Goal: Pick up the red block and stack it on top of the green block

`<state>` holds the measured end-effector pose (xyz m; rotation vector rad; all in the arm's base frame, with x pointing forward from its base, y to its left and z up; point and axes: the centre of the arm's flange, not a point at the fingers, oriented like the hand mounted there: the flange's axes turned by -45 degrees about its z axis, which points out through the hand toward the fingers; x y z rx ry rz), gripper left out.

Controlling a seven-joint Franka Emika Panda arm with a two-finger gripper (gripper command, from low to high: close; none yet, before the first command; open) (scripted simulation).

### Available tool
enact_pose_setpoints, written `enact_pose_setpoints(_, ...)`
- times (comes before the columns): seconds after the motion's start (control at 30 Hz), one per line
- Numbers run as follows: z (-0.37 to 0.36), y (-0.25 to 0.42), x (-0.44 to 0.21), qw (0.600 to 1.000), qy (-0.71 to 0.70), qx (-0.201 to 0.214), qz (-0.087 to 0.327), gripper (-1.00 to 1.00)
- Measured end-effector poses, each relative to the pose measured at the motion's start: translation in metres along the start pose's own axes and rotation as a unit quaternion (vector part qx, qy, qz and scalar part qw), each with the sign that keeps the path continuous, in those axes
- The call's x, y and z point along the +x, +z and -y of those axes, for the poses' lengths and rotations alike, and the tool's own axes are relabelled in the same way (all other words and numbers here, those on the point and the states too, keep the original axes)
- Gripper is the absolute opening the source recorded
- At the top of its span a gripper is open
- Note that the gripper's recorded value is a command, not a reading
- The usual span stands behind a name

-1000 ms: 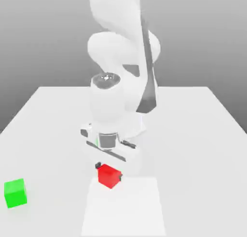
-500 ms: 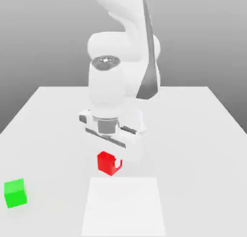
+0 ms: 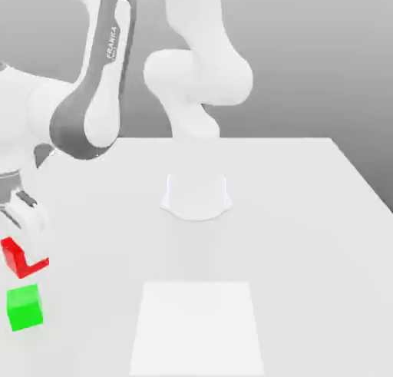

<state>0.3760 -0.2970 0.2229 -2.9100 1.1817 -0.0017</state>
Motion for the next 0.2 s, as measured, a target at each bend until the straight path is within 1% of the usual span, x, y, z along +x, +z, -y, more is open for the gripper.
enact_pose_setpoints(0.07,-0.001,0.025,0.001,1.0,0.0,0.0,0.0,-1.0)
enact_pose_setpoints(0.1,-0.002,0.035,0.001,1.0,0.0,0.0,0.0,1.0)
enact_pose_setpoints(0.2,-0.002,0.035,0.001,1.0,0.0,0.0,0.0,1.0)
